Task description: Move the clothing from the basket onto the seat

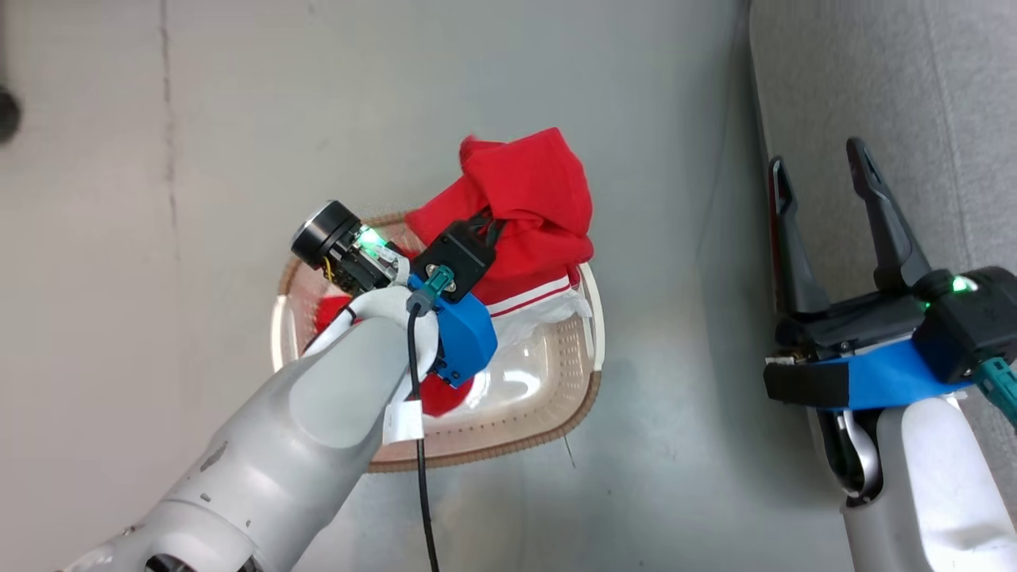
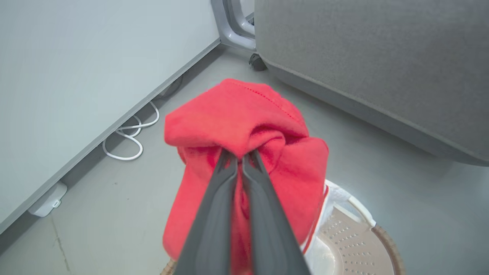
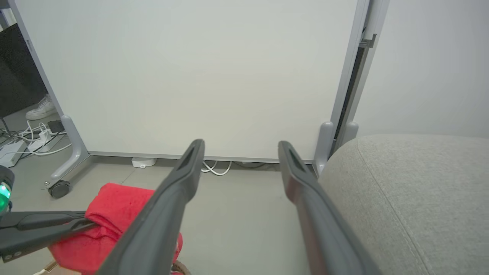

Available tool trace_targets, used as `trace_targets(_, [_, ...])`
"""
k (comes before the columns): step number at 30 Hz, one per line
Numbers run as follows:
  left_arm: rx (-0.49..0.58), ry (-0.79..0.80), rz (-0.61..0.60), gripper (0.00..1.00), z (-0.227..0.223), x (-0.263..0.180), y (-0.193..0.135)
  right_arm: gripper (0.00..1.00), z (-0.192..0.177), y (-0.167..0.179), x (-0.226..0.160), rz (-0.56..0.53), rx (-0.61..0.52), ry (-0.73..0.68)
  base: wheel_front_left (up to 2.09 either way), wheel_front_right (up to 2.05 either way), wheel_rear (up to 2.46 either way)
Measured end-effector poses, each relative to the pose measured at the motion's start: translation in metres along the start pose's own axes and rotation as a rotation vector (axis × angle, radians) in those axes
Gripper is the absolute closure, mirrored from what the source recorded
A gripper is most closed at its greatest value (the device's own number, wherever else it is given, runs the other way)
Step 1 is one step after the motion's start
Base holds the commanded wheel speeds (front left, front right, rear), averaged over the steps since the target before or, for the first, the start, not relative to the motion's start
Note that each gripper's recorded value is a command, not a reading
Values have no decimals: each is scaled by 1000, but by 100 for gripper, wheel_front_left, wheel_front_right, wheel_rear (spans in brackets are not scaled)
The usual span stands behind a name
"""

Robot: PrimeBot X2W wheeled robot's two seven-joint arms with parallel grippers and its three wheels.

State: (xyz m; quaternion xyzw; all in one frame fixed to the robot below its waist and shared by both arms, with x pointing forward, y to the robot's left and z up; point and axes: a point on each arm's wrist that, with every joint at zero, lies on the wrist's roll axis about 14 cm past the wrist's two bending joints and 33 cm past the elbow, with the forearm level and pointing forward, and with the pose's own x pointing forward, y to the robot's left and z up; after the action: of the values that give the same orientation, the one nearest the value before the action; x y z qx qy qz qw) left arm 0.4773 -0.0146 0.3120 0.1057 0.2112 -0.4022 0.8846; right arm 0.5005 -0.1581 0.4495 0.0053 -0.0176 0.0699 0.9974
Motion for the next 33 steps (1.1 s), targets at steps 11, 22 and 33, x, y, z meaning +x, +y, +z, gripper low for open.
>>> trace_targets(11, [11,-276,106,100,105,-46,8,0,43,9,-28,7,7,-65,0,0,0])
trace_targets(22, [78,-467,149,100,177,-97,-6,0,74,13,-66,1,13,-110,0,0,0])
trace_targets(33, [116,-529,158,100,197,-126,-23,0,88,21,-85,15,14,-139,0,0,0])
